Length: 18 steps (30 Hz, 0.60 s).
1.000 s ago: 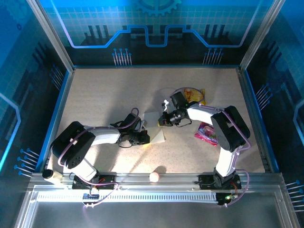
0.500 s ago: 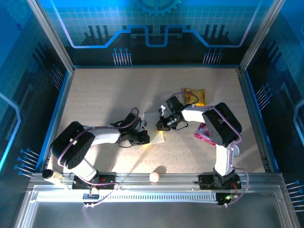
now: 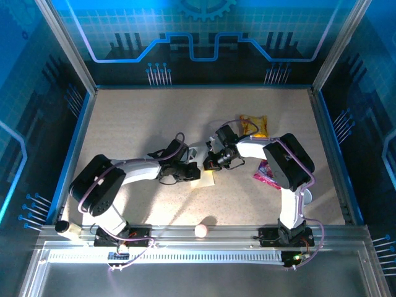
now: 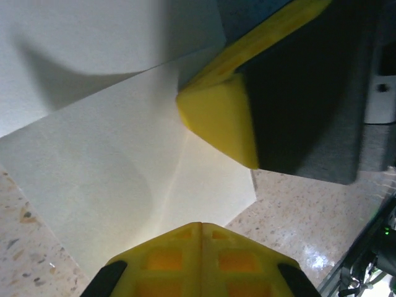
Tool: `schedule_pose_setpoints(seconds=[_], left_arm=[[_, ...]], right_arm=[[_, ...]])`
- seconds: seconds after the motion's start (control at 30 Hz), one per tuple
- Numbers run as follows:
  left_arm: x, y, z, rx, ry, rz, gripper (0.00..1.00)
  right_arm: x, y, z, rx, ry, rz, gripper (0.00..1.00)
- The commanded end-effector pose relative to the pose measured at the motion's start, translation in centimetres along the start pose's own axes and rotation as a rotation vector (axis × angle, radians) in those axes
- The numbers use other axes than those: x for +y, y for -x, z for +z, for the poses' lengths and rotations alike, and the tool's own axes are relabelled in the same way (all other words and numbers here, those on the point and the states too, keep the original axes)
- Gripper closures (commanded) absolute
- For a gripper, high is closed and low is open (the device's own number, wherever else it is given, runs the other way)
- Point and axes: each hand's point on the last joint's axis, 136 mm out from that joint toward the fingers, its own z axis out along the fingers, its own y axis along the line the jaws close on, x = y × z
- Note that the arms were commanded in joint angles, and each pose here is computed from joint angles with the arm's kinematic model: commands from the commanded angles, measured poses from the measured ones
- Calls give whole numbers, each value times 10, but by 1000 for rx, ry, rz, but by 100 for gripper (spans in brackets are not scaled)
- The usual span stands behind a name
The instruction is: Fold a paper plane with a square sheet of paper (fold left side to right side)
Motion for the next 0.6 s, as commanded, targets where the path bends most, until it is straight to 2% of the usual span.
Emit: schedule_pose_setpoints(seconds=[0.0, 0.27, 0.57], left_arm=[[-8, 1, 7, 29, -28, 22, 100], [-5, 6, 13, 30, -11, 25, 100], [11, -9, 20, 69, 14, 7, 100]], right_arm=[[-33, -16, 10, 61, -122, 53, 100], [-40, -21, 11, 82, -153, 62, 100], [-51, -28, 14, 115, -195, 84, 100]])
